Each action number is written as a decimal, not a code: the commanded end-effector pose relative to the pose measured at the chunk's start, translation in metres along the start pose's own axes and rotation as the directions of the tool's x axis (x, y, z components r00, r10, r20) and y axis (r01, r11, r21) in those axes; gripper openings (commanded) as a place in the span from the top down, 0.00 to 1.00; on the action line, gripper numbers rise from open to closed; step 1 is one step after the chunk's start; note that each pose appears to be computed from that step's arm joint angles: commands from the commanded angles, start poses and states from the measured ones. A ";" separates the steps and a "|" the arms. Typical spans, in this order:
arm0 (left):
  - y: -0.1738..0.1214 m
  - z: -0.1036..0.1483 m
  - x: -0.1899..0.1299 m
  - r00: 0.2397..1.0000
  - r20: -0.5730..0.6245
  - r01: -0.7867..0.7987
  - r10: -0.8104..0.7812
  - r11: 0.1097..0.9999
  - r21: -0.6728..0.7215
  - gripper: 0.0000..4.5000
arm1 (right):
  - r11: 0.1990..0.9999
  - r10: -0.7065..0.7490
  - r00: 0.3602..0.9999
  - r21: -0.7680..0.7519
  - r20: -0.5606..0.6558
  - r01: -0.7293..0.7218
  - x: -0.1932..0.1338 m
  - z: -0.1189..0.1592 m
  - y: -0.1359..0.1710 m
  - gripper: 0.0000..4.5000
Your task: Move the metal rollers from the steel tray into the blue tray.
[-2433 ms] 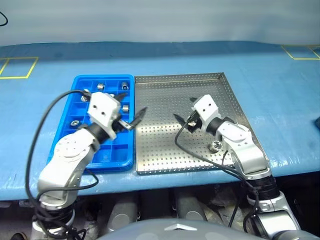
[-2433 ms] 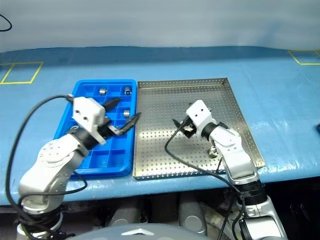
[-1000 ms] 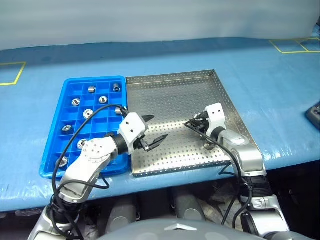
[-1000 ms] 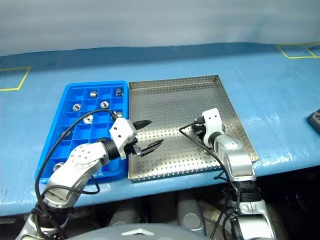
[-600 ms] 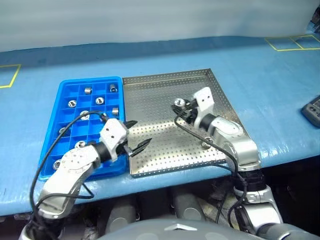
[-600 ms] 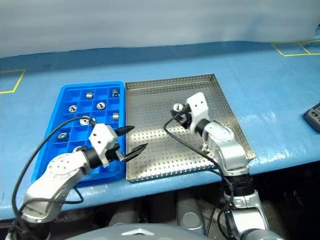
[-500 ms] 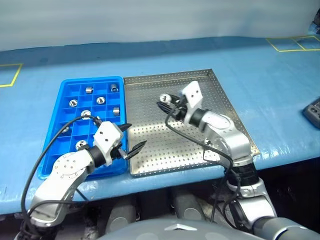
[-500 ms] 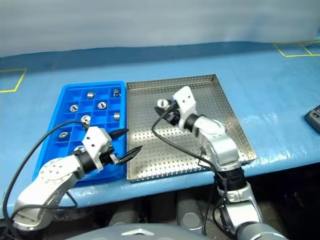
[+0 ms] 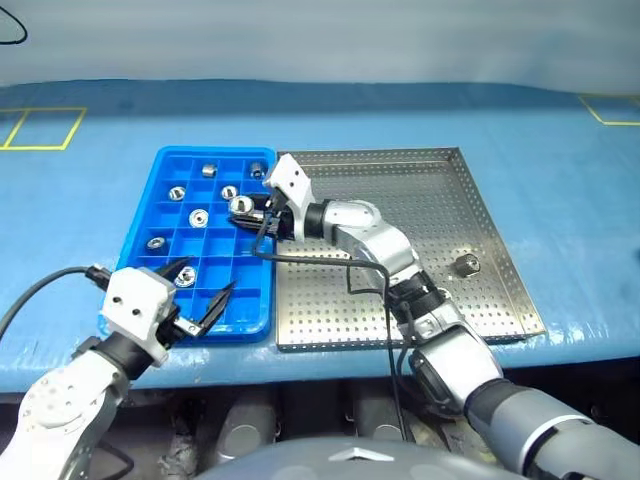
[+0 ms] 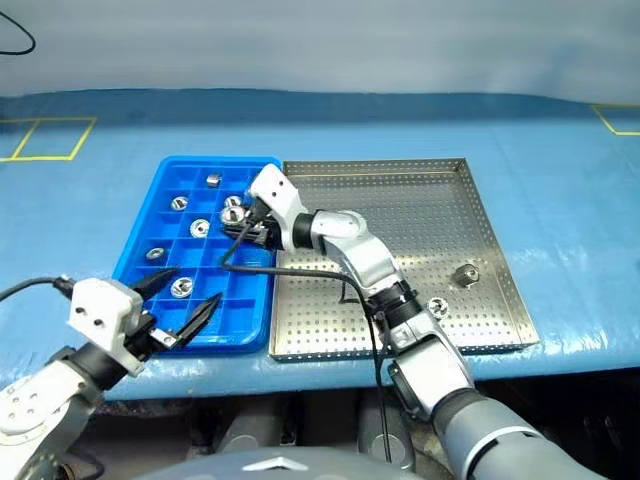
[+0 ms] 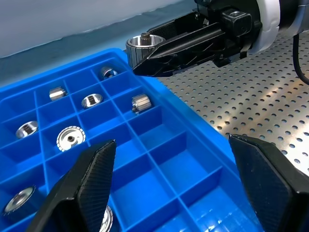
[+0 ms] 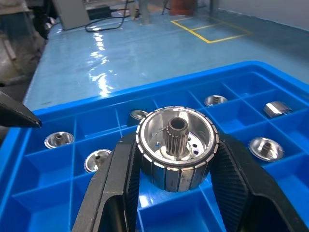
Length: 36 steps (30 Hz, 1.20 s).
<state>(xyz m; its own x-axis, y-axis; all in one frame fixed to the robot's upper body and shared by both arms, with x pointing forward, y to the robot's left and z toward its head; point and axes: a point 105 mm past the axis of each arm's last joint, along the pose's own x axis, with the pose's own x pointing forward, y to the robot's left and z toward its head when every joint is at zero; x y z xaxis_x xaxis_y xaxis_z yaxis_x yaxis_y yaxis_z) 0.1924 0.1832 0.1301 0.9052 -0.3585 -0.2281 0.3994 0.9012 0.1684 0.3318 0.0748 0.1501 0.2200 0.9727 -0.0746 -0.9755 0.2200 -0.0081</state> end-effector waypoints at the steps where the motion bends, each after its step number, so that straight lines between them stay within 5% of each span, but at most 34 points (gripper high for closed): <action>1: -0.006 0.019 -0.006 0.996 0.089 -0.015 0.011 0.999 0.043 0.09 | 0.998 0.057 0.997 0.007 0.057 -0.057 0.015 0.011 0.003 0.62; 15: -0.014 0.023 0.001 0.994 0.108 -0.008 0.004 0.999 0.039 0.09 | 0.996 0.006 1.000 0.093 -0.031 -0.003 0.034 -0.025 -0.008 0.62; 27: -0.013 0.023 0.003 0.995 0.102 -0.009 0.004 0.999 0.051 0.09 | 0.994 0.016 0.999 0.106 -0.033 -0.013 0.037 -0.027 -0.006 0.62; 33: -0.012 0.023 0.003 0.995 0.100 -0.016 0.010 0.998 0.053 0.09 | 0.996 -0.034 0.999 0.084 -0.004 0.034 0.038 -0.023 -0.011 0.20; 36: -0.012 0.023 0.003 0.995 0.099 -0.016 0.011 0.998 0.053 0.09 | 0.995 -0.056 0.998 0.078 0.014 0.055 0.036 -0.019 -0.015 0.20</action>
<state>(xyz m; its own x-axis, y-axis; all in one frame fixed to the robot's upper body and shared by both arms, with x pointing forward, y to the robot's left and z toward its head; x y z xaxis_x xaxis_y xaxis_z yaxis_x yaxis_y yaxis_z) 0.1968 0.1743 0.1336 0.9210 -0.3439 -0.1831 0.3763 0.9071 0.1887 0.3614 0.0830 0.1063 0.3070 0.9428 -0.1299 -0.9432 0.3196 0.0905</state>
